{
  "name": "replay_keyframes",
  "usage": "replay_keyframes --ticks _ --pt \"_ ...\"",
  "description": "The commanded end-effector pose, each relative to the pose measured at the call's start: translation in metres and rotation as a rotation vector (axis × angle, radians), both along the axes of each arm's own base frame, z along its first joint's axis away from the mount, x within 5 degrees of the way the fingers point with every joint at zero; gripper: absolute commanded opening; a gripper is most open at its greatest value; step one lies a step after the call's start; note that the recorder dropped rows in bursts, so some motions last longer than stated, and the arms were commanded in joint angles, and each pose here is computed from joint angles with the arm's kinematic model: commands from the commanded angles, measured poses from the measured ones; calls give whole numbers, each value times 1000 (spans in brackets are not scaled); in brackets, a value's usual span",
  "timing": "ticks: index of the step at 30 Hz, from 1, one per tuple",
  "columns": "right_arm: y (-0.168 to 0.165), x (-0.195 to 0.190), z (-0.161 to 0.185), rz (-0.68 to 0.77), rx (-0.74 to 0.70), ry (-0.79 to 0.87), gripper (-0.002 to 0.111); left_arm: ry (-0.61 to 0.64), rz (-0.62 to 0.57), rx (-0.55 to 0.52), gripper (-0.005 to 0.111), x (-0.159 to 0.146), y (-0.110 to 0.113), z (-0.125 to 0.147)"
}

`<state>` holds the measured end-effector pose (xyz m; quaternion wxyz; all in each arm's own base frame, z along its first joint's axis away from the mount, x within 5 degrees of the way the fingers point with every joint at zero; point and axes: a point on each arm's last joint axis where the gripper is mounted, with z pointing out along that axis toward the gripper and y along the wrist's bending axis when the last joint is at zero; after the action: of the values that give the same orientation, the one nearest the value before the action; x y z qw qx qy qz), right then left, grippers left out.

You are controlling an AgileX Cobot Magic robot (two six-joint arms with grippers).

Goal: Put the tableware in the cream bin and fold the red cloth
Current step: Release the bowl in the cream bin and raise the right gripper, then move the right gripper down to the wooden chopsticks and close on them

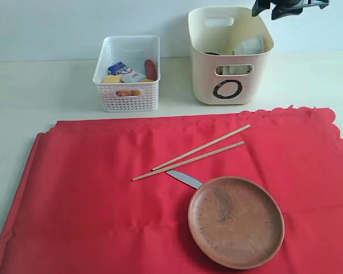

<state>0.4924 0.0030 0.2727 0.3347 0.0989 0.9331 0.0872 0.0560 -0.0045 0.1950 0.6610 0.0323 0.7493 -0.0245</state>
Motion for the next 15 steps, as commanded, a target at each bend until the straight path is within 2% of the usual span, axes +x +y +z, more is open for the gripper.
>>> replay_keyframes --ticks 1,8,14,15 --pt "1 -22 36 30 -23 26 45 -5 0 -1 0 0 0 -1" --pt "11 -54 48 244 -24 215 45 -5 0 -1 0 0 0 -1" --pt "32 -60 45 431 147 200 45 -5 0 -1 0 0 0 -1" --pt "45 -63 38 502 185 203 45 -5 0 -1 0 0 0 -1"
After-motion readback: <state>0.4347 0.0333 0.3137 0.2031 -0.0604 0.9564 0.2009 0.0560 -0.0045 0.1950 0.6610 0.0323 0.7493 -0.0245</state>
